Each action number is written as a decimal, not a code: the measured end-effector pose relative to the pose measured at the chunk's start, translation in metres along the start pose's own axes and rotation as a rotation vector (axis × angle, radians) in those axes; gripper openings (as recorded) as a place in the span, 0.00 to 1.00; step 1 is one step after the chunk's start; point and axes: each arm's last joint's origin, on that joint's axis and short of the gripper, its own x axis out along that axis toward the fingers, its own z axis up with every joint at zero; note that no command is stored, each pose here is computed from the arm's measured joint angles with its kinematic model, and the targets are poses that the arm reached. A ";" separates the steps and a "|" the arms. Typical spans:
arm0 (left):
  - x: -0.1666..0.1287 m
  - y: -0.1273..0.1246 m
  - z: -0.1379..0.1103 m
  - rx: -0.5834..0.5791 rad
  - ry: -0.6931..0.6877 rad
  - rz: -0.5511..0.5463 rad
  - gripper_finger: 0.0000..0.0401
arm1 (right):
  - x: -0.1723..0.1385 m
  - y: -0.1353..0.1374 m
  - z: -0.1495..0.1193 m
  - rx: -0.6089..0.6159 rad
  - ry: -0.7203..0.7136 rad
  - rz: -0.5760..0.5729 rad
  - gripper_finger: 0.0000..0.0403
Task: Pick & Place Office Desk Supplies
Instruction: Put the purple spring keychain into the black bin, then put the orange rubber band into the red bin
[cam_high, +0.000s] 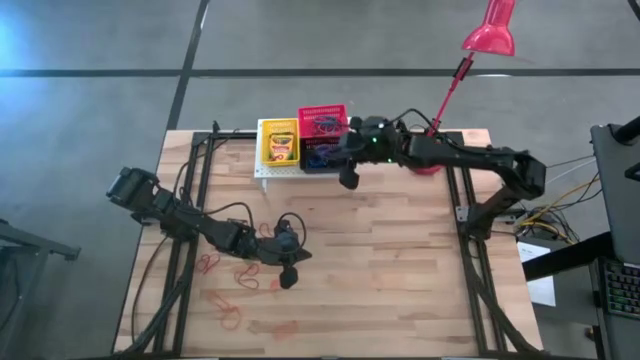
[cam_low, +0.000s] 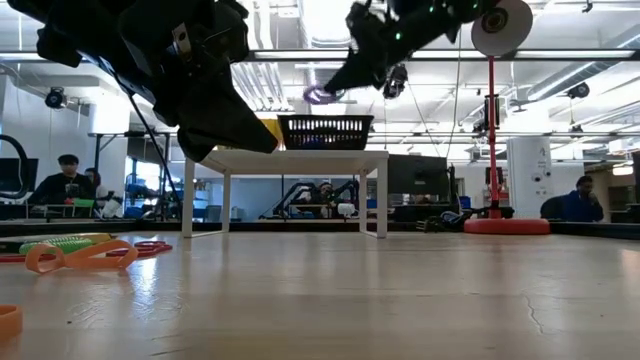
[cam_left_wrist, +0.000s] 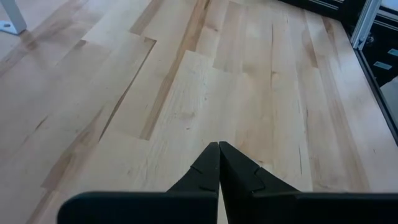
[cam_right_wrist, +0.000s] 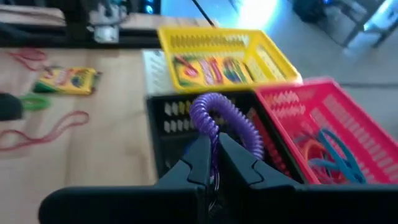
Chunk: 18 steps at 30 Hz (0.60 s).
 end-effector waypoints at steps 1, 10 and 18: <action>0.000 0.000 0.000 0.000 -0.001 0.000 0.02 | 0.002 -0.004 -0.003 0.007 0.014 -0.007 0.03; 0.000 0.000 0.000 0.000 -0.001 0.003 0.02 | 0.020 -0.012 -0.017 0.020 0.077 -0.042 0.05; 0.000 0.000 0.000 0.000 -0.001 0.003 0.02 | 0.019 -0.016 -0.019 0.066 0.100 -0.052 0.31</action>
